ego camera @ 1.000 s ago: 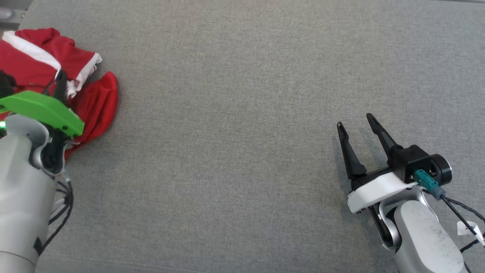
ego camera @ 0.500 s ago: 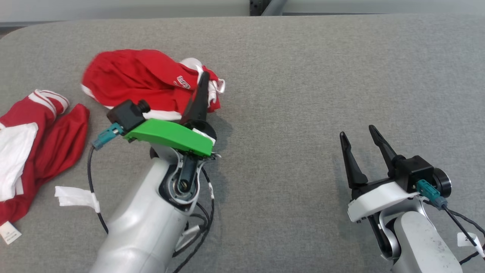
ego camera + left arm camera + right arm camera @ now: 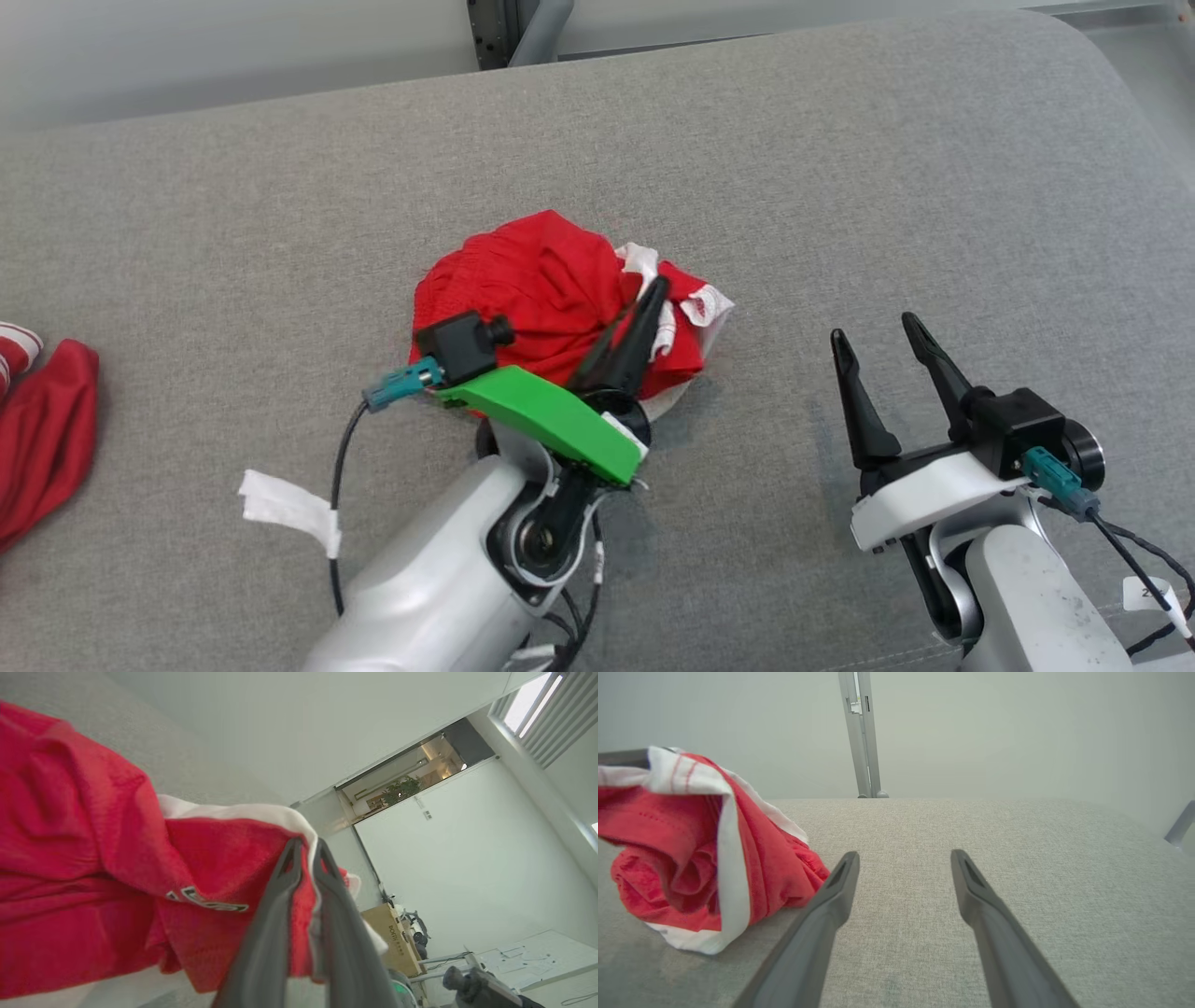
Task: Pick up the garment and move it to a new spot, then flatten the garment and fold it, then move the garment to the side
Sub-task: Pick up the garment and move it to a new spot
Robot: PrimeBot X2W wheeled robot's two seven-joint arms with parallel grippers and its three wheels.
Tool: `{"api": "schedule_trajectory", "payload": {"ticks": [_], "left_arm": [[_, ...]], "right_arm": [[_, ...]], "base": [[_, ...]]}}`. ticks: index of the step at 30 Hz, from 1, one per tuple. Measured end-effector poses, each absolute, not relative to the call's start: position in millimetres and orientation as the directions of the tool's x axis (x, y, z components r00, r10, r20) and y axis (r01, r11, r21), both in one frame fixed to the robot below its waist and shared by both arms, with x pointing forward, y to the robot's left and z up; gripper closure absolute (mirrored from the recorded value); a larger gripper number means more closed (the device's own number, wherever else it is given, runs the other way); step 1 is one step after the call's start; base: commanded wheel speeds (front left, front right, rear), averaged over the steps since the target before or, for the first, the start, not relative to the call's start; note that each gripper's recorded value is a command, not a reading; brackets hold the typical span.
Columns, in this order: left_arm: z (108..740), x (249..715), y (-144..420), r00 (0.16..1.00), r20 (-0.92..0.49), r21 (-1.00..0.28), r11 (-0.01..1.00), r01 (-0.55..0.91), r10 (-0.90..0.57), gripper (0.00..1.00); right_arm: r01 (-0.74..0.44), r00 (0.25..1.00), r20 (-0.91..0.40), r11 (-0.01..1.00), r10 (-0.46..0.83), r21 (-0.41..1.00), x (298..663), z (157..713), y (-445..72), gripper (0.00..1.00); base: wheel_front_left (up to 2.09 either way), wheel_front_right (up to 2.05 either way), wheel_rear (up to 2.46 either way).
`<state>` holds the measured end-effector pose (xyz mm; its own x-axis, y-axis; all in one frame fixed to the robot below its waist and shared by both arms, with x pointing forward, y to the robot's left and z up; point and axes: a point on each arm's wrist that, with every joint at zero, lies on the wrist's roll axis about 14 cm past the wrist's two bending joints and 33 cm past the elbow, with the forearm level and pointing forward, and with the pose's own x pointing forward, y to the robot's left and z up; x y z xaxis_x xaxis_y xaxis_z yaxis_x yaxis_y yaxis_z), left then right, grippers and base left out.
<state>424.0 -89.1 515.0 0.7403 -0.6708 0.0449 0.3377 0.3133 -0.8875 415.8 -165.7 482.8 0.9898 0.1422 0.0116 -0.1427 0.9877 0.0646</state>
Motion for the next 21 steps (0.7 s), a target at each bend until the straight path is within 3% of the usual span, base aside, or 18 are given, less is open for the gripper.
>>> {"api": "schedule_trajectory", "payload": {"ticks": [3,5,11,15,21], "left_arm": [[508.3,440.7,-64.9,0.794,0.029,-0.813,0.448,0.372,-0.608,0.0],[507.5,450.3,-44.1,0.836,0.029,-0.803,0.485,0.346,-0.548,0.0],[506.4,461.7,17.5,0.917,0.037,-0.615,0.714,0.335,-0.398,0.0],[491.5,447.1,66.6,0.958,0.002,-0.485,0.838,0.251,-0.286,0.0],[472.2,401.8,120.4,0.987,-0.039,-0.356,0.925,0.133,-0.157,0.0]], "right_arm": [[-0.137,0.99,0.024,0.988,0.136,0.069,416.3,486.8,-166.3,0.0],[-0.14,0.99,0.033,0.988,0.138,0.07,417.6,489.6,-165.2,0.0],[-0.148,0.988,0.062,0.987,0.144,0.069,413.8,499.8,-163.2,0.0],[-0.155,0.986,0.078,0.985,0.149,0.076,404.2,506.3,-160.9,0.0],[-0.164,0.984,0.078,0.982,0.158,0.09,380.5,506.1,-156.1,0.0]], "base": [[0.0,0.0,0.0],[0.0,0.0,0.0],[0.0,0.0,0.0],[0.0,0.0,0.0],[0.0,0.0,0.0]]}}
